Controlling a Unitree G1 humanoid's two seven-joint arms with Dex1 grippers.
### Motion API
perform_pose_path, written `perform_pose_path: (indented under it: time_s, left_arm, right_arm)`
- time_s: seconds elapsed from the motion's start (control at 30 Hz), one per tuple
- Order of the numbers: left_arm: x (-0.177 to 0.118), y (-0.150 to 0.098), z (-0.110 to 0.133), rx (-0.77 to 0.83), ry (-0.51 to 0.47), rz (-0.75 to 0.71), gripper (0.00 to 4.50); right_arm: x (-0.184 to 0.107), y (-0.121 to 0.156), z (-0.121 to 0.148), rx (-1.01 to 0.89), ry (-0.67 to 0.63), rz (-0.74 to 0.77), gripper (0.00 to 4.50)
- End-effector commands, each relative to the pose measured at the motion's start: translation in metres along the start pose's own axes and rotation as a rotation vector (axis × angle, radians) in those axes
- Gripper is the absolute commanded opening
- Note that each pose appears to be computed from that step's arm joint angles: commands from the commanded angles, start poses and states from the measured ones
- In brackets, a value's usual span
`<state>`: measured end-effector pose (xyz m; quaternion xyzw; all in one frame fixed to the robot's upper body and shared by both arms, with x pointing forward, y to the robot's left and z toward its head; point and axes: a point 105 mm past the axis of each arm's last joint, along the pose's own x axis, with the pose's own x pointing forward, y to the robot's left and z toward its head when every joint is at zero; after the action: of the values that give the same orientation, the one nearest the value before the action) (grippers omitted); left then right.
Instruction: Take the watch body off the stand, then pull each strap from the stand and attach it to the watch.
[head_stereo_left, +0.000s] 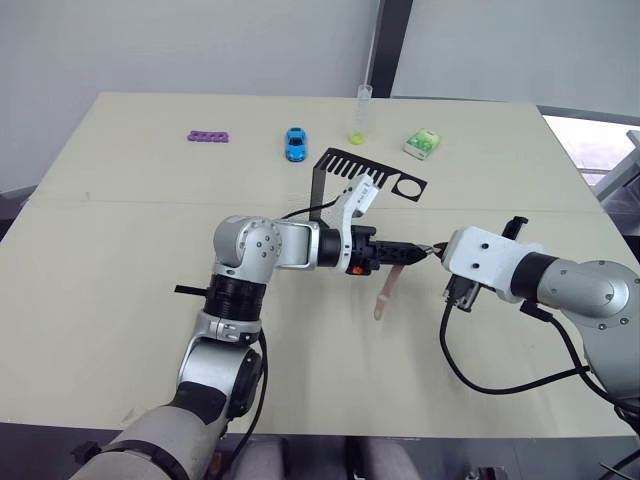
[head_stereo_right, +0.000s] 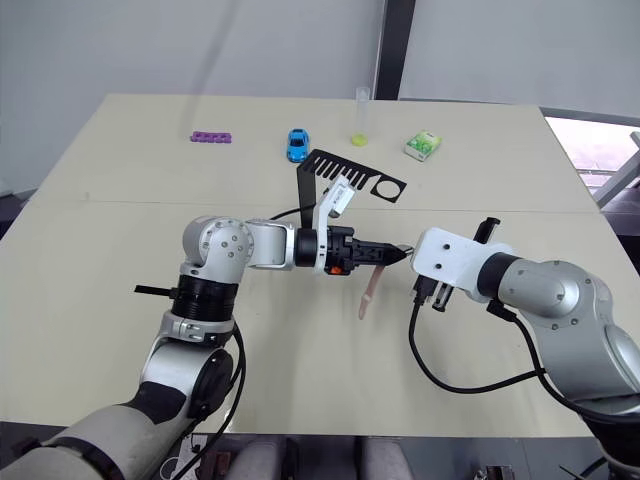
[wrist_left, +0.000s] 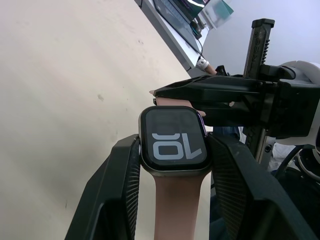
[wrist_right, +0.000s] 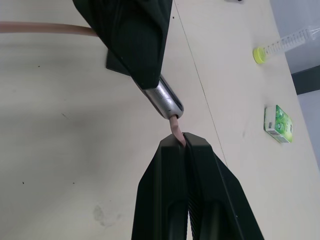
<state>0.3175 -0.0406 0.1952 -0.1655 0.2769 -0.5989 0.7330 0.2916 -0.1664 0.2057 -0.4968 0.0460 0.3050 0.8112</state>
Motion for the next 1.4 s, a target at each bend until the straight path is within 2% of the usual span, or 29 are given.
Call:
perform_pose_path:
  time_s: [0.03, 0.87, 1.23, 1.4]
  left_arm:
    - [0.009, -0.025, 0.005, 0.049, -0.006, -0.099, 1.59]
    - [0.013, -0.028, 0.007, 0.049, -0.013, -0.098, 1.59]
    - [0.002, -0.007, 0.007, 0.042, -0.019, -0.028, 1.59]
    - [0.000, -0.005, 0.007, 0.043, -0.019, -0.027, 1.59]
  right_arm:
    - [0.000, -0.001, 0.010, -0.012, -0.038, -0.006, 0.00]
    - [0.000, 0.000, 0.009, 0.002, -0.029, -0.002, 0.00]
    - [-0.011, -0.003, 0.020, -0.031, -0.053, -0.012, 0.00]
    - [-0.013, -0.003, 0.021, -0.034, -0.054, -0.017, 0.00]
